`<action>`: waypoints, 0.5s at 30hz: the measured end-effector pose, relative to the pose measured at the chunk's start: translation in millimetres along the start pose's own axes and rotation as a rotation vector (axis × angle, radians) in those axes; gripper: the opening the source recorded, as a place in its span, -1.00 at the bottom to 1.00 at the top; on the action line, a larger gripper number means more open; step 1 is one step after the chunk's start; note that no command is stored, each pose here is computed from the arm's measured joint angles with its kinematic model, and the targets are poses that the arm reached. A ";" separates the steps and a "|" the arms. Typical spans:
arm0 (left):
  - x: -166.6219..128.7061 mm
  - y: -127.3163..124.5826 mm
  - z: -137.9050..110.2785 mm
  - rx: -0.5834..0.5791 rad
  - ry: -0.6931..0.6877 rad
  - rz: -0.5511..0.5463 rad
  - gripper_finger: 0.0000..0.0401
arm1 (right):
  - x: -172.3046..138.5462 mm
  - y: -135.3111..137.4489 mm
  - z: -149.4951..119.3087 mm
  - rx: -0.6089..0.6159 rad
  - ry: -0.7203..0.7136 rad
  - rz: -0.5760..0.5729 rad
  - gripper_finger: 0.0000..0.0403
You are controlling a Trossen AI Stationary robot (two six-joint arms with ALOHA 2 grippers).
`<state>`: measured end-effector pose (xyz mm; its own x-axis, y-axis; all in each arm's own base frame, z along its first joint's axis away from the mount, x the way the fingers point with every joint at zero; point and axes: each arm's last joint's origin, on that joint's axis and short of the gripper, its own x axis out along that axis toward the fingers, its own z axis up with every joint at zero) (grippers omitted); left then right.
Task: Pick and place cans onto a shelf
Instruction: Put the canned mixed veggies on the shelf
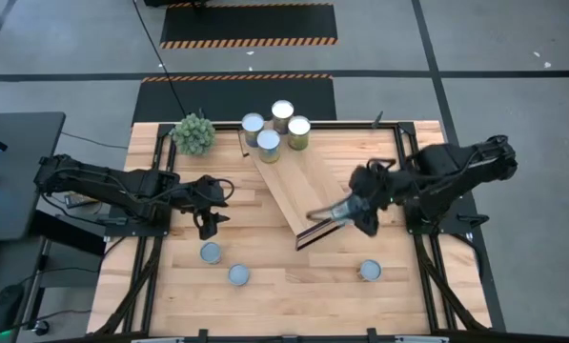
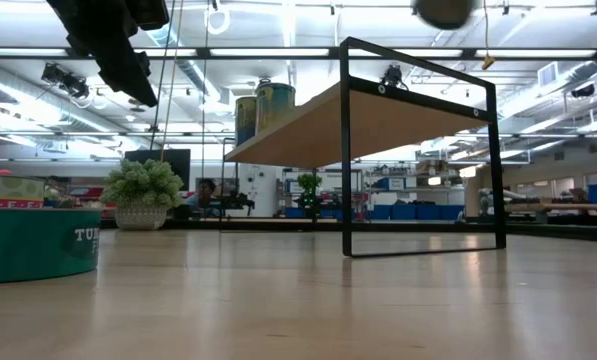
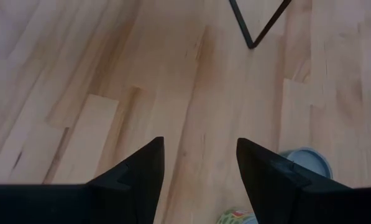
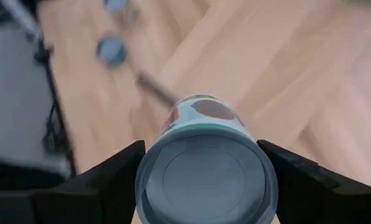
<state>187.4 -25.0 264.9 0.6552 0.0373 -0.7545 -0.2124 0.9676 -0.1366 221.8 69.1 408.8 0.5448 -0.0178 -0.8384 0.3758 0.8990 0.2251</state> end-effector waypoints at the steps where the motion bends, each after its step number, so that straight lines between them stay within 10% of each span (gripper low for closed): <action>1: 0.0 0.0 0.0 -0.001 0.000 0.000 0.02 | -2.6 -1.8 5.3 0.004 -0.038 -0.013 0.46; 15: 0.0 -0.6 2.7 -0.068 -0.031 0.001 0.02 | 50.0 -67.4 68.4 -0.018 0.054 -0.178 0.46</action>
<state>189.4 -24.9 266.8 0.6772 0.0474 -0.7343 -0.2615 0.9483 -0.1799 275.0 -22.3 385.6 0.4296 -0.1543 -0.8897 0.4490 0.8914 0.0622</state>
